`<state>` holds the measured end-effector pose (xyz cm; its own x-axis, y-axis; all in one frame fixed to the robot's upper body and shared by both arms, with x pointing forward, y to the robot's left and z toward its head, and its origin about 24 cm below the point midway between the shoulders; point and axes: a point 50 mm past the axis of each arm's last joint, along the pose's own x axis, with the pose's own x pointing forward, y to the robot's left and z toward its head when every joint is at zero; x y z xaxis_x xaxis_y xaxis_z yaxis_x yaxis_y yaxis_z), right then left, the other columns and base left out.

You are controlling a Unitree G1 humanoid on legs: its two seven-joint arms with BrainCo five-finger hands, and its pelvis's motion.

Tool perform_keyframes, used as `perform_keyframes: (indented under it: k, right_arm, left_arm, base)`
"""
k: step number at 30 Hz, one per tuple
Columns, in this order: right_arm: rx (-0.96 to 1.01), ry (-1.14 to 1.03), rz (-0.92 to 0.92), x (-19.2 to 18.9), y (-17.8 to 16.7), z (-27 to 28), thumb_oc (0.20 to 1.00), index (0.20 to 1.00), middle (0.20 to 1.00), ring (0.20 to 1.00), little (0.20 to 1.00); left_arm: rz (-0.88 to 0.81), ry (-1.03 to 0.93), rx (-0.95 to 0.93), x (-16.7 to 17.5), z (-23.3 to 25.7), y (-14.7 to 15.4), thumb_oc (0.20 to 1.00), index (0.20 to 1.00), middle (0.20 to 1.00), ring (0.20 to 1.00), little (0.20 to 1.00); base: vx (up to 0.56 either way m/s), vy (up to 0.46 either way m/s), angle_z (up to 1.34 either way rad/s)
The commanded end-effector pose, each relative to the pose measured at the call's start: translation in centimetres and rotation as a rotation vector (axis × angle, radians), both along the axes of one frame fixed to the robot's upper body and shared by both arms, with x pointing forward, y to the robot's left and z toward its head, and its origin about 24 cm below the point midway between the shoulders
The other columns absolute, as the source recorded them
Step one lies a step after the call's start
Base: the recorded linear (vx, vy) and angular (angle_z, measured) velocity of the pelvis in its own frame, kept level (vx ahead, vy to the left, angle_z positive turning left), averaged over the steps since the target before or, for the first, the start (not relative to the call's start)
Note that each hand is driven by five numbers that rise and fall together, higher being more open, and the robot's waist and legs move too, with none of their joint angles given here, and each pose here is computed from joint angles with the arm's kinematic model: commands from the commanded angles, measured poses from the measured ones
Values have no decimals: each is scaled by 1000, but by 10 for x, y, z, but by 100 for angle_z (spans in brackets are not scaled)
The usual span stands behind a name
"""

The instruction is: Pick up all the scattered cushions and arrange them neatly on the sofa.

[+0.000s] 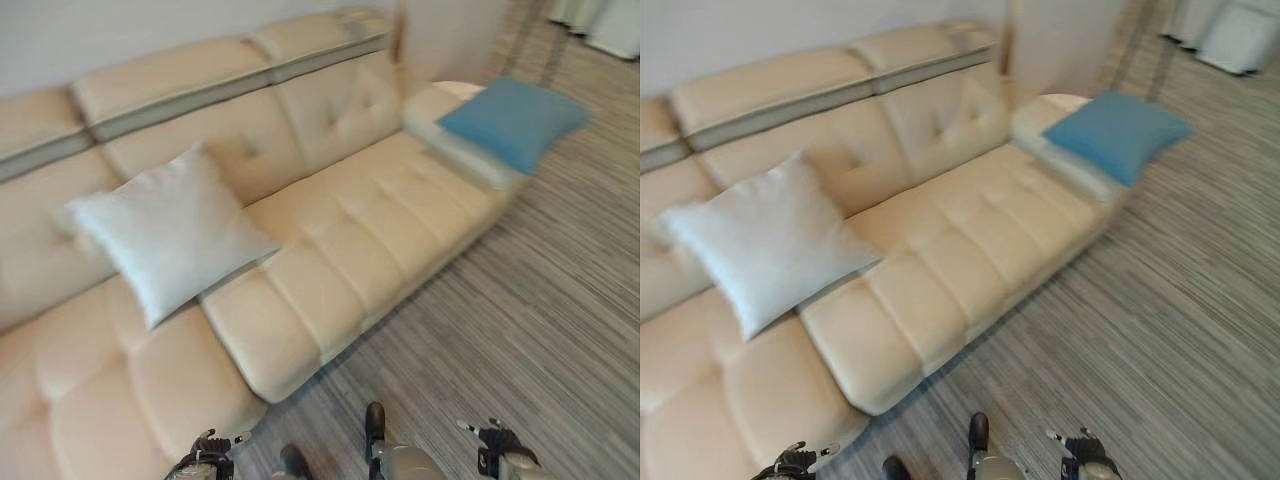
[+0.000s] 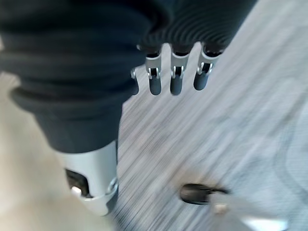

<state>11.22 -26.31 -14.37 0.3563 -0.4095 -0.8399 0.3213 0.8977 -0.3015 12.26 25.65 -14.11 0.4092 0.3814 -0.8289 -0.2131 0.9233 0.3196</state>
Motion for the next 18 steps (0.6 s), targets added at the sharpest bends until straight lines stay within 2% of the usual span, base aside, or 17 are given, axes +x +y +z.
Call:
perform_keyframes:
  k: [1,5,12,18]
  right_arm:
    - [-62,3,-22,1,-24,8,1000,1000,1000,1000,1000]
    - [-64,30,-23,-2,-25,6,1000,1000,1000,1000,1000]
    - [-45,6,-45,3,-22,6,1000,1000,1000,1000,1000]
    - [-67,-27,34,18,-22,12,1000,1000,1000,1000,1000]
  left_arm:
    - [-27,11,13,9,1,0,1000,1000,1000,1000,1000]
    - [-38,10,18,12,1,-2,1000,1000,1000,1000,1000]
    - [-42,9,-9,16,-1,-12,1000,1000,1000,1000,1000]
    - [5,-22,-52,12,-4,-22,1000,1000,1000,1000,1000]
  base:
    - [73,-122,-133]
    - [164,-229,-124]
    - [251,-300,-45]
    - [216,-189,-79]
